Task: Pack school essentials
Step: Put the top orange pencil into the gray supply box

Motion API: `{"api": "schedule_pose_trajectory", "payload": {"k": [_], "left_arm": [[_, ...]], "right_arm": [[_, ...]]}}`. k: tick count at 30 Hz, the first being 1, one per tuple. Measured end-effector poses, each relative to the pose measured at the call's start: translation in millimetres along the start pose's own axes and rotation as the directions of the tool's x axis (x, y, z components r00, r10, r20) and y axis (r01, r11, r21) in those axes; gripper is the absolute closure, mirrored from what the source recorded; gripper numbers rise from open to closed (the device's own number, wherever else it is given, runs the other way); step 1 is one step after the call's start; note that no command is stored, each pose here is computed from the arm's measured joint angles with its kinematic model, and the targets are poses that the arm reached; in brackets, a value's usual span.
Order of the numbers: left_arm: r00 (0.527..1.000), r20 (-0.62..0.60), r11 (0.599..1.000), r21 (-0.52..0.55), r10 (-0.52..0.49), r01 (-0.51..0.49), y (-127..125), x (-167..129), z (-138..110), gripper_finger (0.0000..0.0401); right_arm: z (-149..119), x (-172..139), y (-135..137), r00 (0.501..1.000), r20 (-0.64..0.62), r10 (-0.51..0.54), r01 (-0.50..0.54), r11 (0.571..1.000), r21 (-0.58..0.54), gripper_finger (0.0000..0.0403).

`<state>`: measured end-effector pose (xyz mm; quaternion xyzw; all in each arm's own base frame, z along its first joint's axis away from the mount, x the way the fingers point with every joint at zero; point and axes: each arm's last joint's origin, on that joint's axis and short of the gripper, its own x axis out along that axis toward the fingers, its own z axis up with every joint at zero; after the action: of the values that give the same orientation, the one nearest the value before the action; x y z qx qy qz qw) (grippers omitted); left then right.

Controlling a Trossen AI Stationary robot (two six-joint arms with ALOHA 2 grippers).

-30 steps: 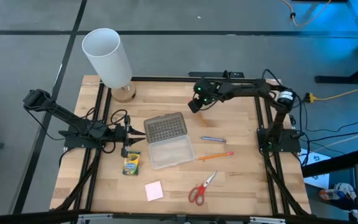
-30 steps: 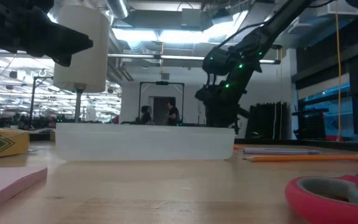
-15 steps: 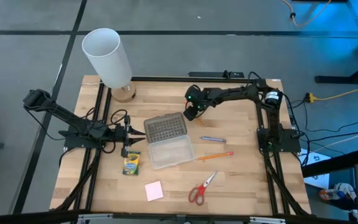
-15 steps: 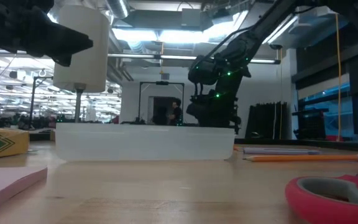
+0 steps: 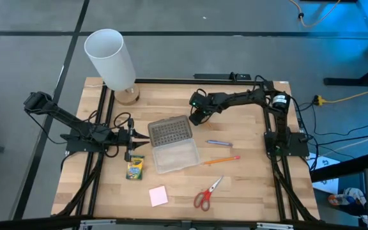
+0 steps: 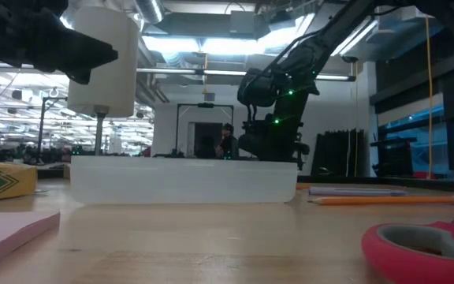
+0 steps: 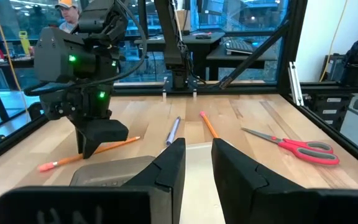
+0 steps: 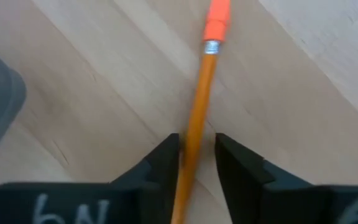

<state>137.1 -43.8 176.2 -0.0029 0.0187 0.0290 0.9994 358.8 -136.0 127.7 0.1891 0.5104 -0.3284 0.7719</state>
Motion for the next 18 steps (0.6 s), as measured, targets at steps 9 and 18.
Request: {"api": "schedule_pose_trajectory", "payload": {"k": [9,18], "left_arm": [[1.000,0.000,1.000,0.000,0.000,0.000,0,0,0,0.0328],[1.000,0.000,1.000,0.000,0.000,0.000,0,0,0,0.0328]], "right_arm": [[2,3,-4,1.000,-0.001,-0.010,0.010,1.000,-0.022,0.0390],[15,-22,3,0.999,0.028,-0.039,0.042,0.994,-0.104,0.0402]]}}
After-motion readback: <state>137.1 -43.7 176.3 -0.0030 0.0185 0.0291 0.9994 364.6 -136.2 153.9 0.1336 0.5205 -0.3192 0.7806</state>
